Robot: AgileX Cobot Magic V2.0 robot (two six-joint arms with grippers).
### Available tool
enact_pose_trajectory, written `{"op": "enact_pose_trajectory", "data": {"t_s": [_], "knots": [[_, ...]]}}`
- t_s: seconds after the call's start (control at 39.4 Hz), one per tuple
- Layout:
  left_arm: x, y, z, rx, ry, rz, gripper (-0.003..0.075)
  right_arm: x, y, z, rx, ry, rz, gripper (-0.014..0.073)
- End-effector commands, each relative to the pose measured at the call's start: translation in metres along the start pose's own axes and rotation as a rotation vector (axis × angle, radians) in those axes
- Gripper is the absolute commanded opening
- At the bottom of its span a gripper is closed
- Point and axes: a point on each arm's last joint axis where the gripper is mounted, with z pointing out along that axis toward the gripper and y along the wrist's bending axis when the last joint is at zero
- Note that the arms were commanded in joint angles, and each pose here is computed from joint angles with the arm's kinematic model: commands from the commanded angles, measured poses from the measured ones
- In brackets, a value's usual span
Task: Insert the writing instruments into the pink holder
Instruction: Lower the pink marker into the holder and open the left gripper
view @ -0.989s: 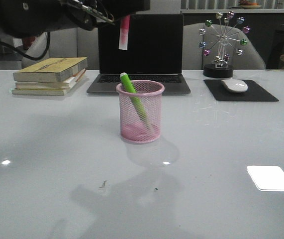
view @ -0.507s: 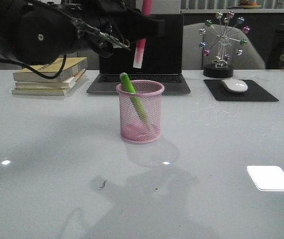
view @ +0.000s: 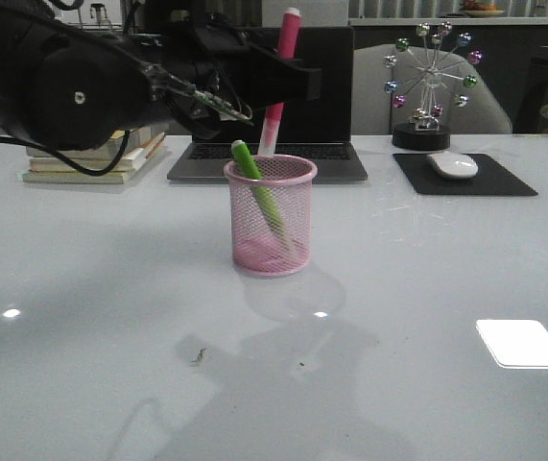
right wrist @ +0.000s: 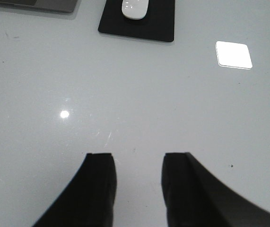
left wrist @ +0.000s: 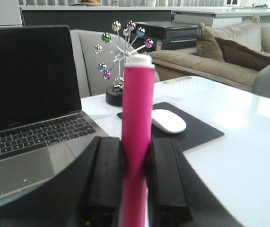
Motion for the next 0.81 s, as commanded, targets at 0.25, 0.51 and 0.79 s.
{"op": "enact_pose_trajectory", "data": {"t_s": [0.25, 0.51, 0.79], "knots": [[-0.0311, -0.0041, -0.0027, 0.012, -0.143, -0.017, 0.0216, -0.0152, -0.0017, -0.0061, 0.014, -0.107, -0.006, 0.0373], [-0.0312, -0.0041, -0.0027, 0.012, -0.144, -0.017, 0.0240, -0.0152, -0.0017, -0.0061, 0.014, -0.107, -0.006, 0.0373], [-0.0316, -0.0058, -0.0028, 0.018, -0.149, -0.014, 0.0300, -0.0152, -0.0017, -0.0061, 0.014, -0.107, -0.006, 0.0373]]}}
